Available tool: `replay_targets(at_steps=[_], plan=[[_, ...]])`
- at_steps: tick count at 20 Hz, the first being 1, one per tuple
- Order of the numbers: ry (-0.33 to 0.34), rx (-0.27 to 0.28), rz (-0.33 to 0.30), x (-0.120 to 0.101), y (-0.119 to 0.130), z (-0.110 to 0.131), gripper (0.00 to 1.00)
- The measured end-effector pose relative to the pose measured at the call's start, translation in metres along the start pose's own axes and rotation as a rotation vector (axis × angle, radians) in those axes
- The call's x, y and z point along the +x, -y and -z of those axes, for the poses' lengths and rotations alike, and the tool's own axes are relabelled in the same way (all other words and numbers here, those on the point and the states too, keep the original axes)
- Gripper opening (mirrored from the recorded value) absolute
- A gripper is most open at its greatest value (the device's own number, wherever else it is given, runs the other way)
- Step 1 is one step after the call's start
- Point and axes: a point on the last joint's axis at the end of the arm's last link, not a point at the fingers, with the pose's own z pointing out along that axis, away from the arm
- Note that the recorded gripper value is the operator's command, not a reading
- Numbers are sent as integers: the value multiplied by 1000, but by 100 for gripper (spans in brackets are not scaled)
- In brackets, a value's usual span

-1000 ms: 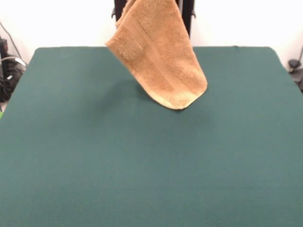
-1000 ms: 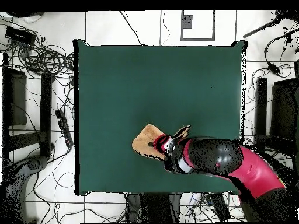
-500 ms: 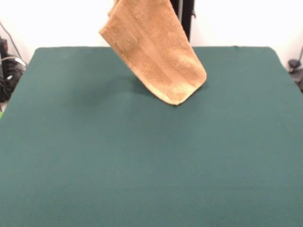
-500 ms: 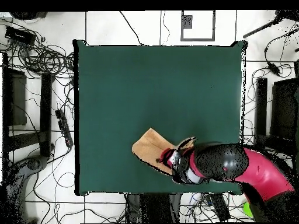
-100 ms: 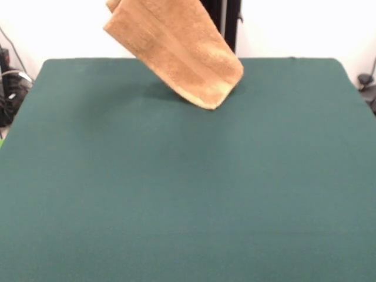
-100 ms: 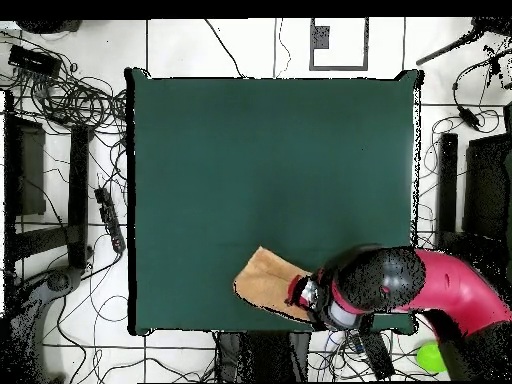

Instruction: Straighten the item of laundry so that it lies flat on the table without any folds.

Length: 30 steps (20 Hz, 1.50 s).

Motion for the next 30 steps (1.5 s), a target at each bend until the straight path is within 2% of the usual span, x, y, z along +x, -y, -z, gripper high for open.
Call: replay_targets(at_steps=[1,8,13,15,18,23,25,27,30], plan=[[2,16,7,-1,3,1,0],[43,60,23,-16,14,9,0],[95,137,38,-34,27,14,0],[114,190,59,-46,34,18,0],[122,219,93,-51,37,22,0],[139,289,236,-57,37,31,0],[147,329,324,-61,38,35,0],[153,348,383,-65,38,37,0],[160,366,437,-68,38,40,0]])
